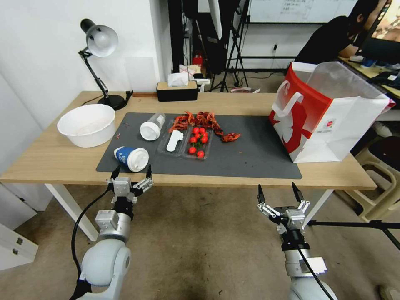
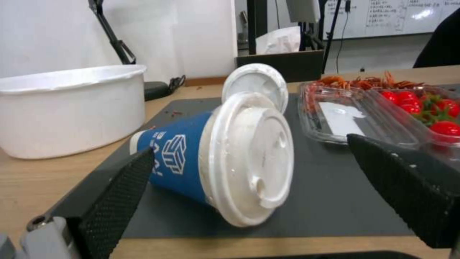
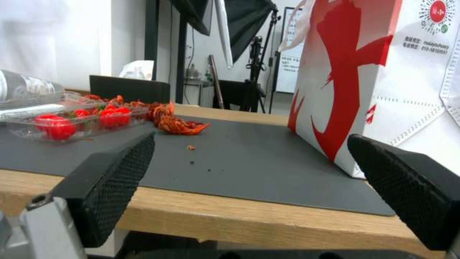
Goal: Pick up the trash from the table and place it into the takeout bag.
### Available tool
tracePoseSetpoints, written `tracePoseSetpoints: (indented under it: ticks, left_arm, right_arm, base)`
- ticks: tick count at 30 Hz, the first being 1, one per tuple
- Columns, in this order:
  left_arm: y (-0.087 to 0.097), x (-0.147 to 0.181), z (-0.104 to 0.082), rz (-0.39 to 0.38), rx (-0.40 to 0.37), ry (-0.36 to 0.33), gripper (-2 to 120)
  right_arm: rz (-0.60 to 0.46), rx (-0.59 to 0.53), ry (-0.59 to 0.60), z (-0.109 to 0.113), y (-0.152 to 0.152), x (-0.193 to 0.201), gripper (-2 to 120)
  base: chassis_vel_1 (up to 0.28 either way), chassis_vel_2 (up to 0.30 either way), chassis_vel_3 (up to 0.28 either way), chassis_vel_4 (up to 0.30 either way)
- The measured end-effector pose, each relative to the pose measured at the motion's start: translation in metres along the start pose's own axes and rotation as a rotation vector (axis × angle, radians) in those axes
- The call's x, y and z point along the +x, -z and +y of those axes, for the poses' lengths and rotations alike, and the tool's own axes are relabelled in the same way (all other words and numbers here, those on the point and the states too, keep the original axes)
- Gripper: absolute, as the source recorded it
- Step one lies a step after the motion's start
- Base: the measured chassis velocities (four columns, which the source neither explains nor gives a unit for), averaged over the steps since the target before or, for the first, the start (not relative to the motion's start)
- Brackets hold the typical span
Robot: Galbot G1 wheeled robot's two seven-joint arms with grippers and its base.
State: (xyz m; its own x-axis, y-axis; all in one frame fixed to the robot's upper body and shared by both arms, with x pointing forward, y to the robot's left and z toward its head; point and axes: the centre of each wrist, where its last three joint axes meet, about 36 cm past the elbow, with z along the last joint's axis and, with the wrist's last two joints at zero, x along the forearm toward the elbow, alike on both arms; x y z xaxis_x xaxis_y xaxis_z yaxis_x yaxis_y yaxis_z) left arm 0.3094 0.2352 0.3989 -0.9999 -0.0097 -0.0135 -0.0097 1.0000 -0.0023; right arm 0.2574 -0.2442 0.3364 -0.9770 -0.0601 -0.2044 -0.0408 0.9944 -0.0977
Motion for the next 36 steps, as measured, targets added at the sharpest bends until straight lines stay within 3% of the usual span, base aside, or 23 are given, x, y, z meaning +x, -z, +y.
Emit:
tracePoseSetpoints:
  ticks: [20,36]
  left_arm:
    - [-0.006,-0.049,0.025,0.015,-0.029,-0.014,97]
    - [-0.006,-0.054,0.009,0.05,-0.031,0.011,98]
  right_arm:
    - [0.001,0.003,-0.014,0.005,0.001,-0.005,99]
    - [0.005,0.007,-0.017,0.008,0.0,-0.005,98]
  base:
    - [0.0,0.0,0.0,0.0]
    - [0.0,0.0,0.0,0.0]
